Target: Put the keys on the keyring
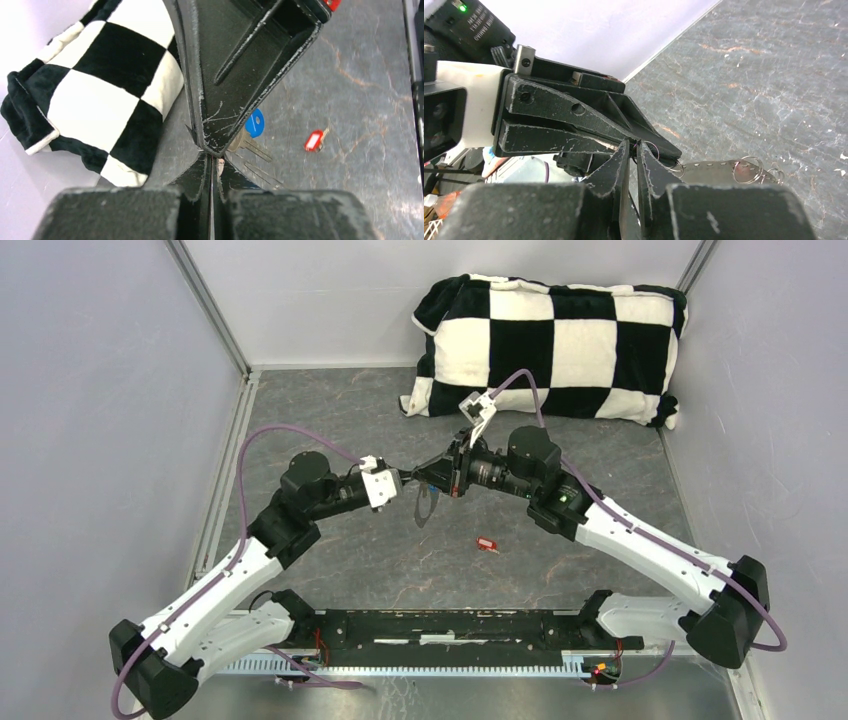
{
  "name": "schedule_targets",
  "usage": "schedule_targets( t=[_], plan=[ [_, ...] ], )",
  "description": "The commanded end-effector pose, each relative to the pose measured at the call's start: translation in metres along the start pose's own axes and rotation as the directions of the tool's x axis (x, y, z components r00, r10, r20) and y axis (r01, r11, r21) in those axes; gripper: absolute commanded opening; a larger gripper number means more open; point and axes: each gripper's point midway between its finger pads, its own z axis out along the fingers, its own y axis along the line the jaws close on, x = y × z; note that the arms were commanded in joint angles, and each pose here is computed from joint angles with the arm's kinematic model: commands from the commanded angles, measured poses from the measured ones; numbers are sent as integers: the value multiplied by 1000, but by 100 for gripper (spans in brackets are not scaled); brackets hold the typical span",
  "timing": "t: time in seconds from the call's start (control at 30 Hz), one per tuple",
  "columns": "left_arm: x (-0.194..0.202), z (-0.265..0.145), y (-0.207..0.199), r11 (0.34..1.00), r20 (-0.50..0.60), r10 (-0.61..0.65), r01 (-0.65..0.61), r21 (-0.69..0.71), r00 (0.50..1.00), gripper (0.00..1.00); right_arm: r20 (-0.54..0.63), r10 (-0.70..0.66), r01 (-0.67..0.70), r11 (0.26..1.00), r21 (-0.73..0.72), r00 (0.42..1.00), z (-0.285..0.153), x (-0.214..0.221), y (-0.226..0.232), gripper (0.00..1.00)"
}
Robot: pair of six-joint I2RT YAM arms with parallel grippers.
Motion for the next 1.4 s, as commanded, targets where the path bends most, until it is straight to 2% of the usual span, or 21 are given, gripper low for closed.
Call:
schedule_targets(
  t=[0.0,0.17,0.3,0.43,0.6,0.73,1.17,1.27,1.37],
  plan=[
    [-84,3,17,999,331,-30,42,-28,943,2,78,-27,33,996,-82,997,0,-36,33,16],
    [-112,5,32,997,429,-31,60,-54,903,2,105,-58,70,991,-116,993,-6,-53,48,22],
    [-136,4,45,996,504,15,31,-82,864,2,120,-73,90,985,-146,990,-10,-64,60,26],
    [-157,2,55,991,569,97,-25,-133,816,2,150,-95,121,977,-174,984,-18,-79,74,27],
    [-164,-2,60,973,596,208,-100,-210,775,2,158,-128,162,961,-222,979,-26,-88,91,30],
    [-165,-3,65,962,586,245,-119,-245,772,2,153,-156,193,943,-269,976,-33,-91,104,37],
    [-164,-3,74,957,588,227,-67,-281,776,2,200,-177,249,870,-426,964,-52,-108,146,43],
    [-160,-3,78,951,575,237,-66,-303,783,2,204,-183,255,866,-429,962,-54,-111,149,48],
    [-155,-3,81,944,558,247,-65,-325,792,2,215,-192,269,865,-424,957,-57,-115,151,50]
  ],
)
